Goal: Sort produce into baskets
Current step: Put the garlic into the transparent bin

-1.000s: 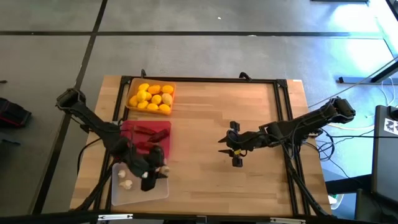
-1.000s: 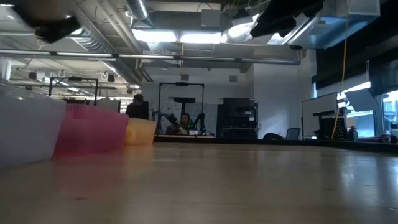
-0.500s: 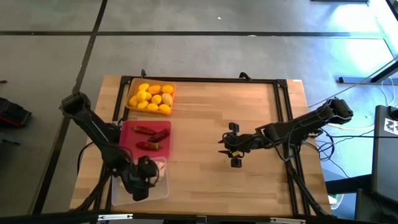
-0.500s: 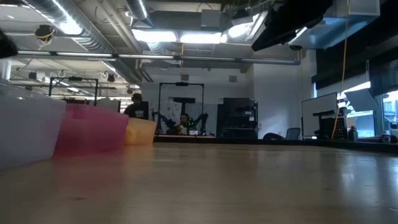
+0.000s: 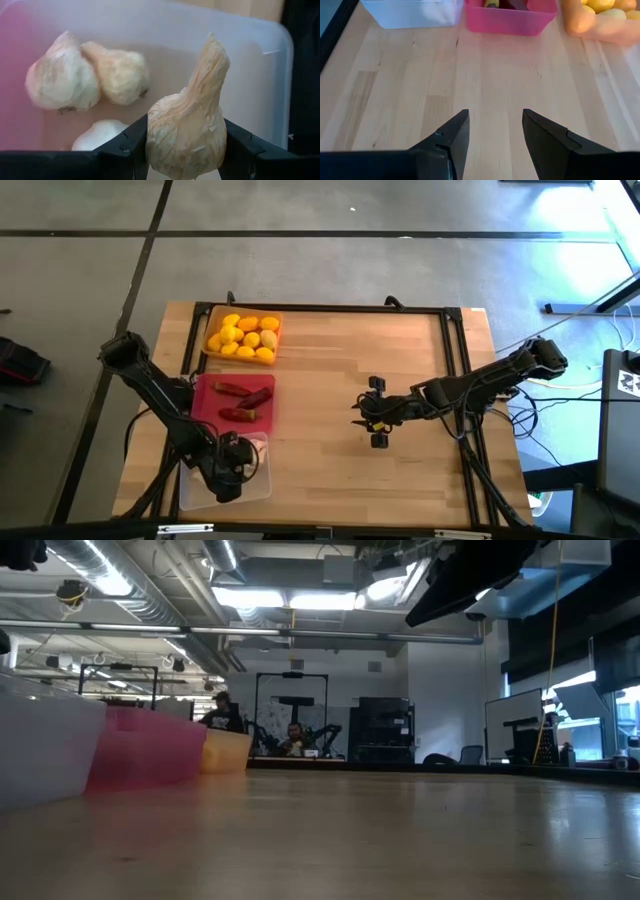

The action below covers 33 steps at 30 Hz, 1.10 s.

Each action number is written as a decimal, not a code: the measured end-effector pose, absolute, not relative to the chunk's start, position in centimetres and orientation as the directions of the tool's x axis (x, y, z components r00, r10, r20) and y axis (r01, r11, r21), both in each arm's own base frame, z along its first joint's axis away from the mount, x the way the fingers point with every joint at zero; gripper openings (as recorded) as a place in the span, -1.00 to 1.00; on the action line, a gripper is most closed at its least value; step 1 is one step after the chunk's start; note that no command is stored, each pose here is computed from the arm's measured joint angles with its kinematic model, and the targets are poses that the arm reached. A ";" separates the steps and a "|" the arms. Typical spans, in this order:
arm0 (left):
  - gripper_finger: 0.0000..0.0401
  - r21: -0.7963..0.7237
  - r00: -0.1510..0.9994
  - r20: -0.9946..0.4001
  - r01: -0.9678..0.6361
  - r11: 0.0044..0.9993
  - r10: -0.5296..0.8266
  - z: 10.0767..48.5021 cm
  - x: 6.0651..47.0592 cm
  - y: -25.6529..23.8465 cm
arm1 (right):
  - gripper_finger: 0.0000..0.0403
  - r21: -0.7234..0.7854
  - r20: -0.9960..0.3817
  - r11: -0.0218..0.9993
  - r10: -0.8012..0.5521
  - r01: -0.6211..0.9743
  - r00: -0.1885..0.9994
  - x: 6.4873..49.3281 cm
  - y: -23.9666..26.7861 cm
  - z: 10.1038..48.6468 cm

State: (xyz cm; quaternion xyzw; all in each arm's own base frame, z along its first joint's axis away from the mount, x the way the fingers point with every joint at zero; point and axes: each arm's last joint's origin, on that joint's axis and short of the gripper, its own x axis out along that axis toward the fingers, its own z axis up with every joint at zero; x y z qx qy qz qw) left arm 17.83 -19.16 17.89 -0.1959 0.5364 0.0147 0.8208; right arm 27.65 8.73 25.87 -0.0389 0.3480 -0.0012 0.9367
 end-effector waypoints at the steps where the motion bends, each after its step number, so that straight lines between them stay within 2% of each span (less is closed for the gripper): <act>1: -0.16 -0.300 0.416 -0.891 -0.245 0.922 -0.180 17.8 17.8 -19.1 | -0.12 -0.074 -0.652 0.997 -0.029 -0.025 0.758 27.7 8.7 25.9; 11: -0.16 -0.301 0.404 -0.900 -0.299 0.906 -0.165 17.8 18.4 -18.3 | -0.12 -0.074 -0.651 0.997 -0.029 -0.025 0.758 27.7 8.7 25.9; 19: -0.16 -0.350 0.397 -0.886 -0.233 0.907 -0.240 18.0 19.1 -18.3 | -0.12 -0.069 -0.651 0.997 -0.029 -0.021 0.758 27.7 8.7 25.9; 28: -0.15 -0.330 0.417 -0.885 -0.242 0.912 -0.209 18.0 19.2 -18.0 | -0.12 -0.072 -0.651 0.997 -0.029 -0.023 0.758 27.7 8.7 25.9; 33: 0.06 -0.339 0.403 -0.892 -0.299 0.892 -0.204 17.9 19.2 -17.9 | -0.12 -0.078 -0.650 0.997 -0.034 -0.022 0.759 27.7 8.7 25.9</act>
